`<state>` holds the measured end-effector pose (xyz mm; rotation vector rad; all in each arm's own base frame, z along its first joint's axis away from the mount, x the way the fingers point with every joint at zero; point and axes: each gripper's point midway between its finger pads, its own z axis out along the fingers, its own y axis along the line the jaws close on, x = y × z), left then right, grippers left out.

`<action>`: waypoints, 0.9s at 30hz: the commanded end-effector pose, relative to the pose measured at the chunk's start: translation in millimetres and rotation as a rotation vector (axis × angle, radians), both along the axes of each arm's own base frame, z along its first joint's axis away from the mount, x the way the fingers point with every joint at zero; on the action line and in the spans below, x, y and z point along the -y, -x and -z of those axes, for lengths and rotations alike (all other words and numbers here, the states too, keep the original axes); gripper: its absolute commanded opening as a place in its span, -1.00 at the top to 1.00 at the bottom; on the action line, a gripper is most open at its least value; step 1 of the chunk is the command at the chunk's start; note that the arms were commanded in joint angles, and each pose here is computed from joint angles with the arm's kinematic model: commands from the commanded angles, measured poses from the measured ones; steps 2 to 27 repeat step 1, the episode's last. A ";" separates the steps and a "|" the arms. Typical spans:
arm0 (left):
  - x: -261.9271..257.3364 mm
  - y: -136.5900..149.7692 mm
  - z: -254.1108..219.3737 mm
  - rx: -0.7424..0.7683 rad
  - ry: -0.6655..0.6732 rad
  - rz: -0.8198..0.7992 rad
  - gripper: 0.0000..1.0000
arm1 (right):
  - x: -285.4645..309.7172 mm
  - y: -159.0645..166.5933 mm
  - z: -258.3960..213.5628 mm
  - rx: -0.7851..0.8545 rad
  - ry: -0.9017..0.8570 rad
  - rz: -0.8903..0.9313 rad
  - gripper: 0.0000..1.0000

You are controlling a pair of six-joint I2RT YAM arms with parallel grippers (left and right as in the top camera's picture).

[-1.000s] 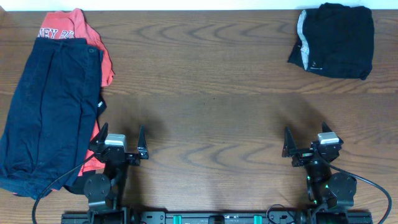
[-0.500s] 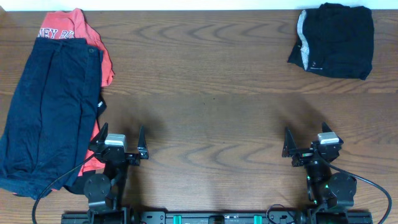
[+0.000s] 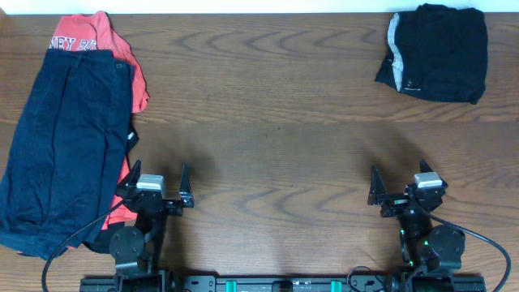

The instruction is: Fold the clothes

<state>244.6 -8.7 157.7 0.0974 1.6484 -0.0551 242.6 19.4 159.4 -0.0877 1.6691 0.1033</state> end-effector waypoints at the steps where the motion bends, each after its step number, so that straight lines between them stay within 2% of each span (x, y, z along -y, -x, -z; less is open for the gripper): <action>1: 0.4 1.1 15.0 -0.049 0.000 0.004 -0.96 | 4.3 -0.4 1.3 0.004 0.016 0.019 -0.98; 27: 0.4 1.1 15.0 -0.049 0.000 0.004 -0.96 | 4.3 -0.4 1.3 0.004 0.016 0.019 -0.98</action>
